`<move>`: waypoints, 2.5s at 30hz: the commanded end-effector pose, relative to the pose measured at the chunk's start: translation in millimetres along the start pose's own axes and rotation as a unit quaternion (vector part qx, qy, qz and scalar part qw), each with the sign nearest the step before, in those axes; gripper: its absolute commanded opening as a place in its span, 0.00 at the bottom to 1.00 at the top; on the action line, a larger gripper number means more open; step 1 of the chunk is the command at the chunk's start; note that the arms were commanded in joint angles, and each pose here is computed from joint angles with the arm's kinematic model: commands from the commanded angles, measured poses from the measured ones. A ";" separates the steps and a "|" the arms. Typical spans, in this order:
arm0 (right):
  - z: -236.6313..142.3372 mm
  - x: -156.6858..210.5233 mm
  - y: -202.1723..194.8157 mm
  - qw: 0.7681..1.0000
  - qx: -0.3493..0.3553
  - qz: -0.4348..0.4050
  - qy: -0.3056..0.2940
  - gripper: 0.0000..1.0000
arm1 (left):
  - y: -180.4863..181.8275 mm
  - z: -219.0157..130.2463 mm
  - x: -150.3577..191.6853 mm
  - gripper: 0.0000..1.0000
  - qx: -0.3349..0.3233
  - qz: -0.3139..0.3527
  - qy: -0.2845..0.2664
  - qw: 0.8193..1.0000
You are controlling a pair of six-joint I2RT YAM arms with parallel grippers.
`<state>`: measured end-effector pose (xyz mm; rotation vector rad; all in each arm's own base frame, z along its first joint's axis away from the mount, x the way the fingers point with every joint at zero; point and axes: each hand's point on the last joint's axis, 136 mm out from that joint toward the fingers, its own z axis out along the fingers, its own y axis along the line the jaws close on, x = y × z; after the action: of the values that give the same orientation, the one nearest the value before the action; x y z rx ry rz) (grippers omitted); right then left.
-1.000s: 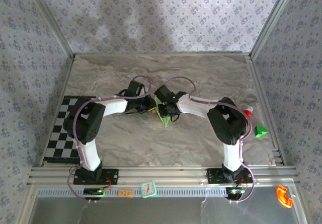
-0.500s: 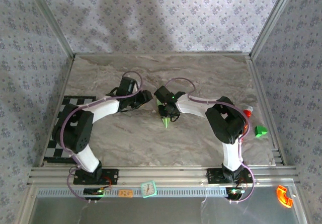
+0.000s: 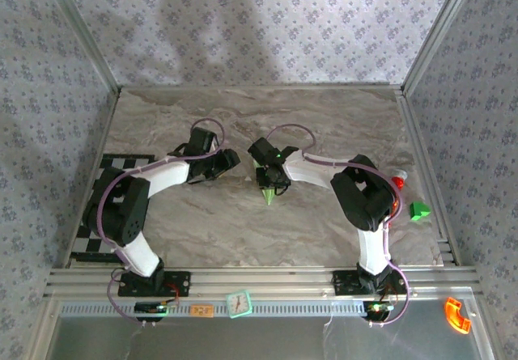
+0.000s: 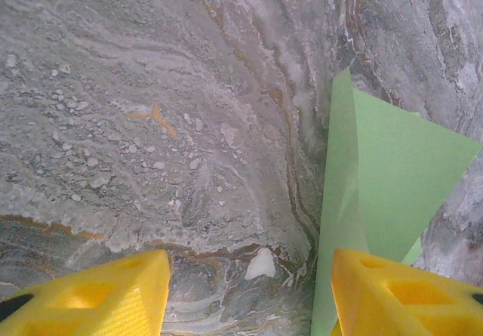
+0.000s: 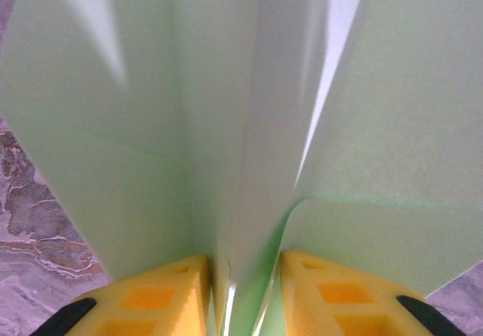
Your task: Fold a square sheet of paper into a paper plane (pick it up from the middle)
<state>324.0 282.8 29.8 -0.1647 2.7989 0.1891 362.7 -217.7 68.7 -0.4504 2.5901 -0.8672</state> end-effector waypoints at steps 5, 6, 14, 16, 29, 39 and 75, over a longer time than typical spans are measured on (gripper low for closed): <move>-8.0 -4.9 -8.1 1.000 0.021 0.020 -0.003 0.21 | -3.9 -8.7 -4.9 0.60 0.003 0.004 -0.010 1.000; -8.8 -5.9 -8.6 1.000 0.022 0.021 -0.005 0.19 | -3.5 -8.9 -5.6 0.60 0.002 0.004 -0.010 1.000; -24.8 -26.2 -11.6 0.999 0.013 0.027 -0.042 0.12 | 5.5 -17.1 -9.1 0.77 -0.021 0.010 -0.021 1.000; -27.1 -35.5 -13.5 0.998 0.008 0.031 -0.051 0.11 | 10.5 -21.3 -10.5 0.84 -0.035 0.015 -0.026 0.999; -9.3 -114.7 -39.4 0.997 -0.012 0.015 -0.072 0.10 | 27.9 -37.0 -16.9 0.99 -0.078 0.033 -0.044 0.995; 22.5 -134.4 -58.3 0.999 -0.002 0.014 -0.037 0.12 | 30.0 -33.9 -16.2 1.00 -0.089 0.035 -0.034 0.995; 79.4 -105.4 -82.5 0.997 0.073 0.025 0.016 0.39 | 28.2 -30.3 -15.4 0.99 -0.089 0.034 -0.022 0.995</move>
<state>472.6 237.7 24.4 -0.1112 2.7226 0.0563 352.9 -172.5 66.4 -0.4440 2.6429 -0.5901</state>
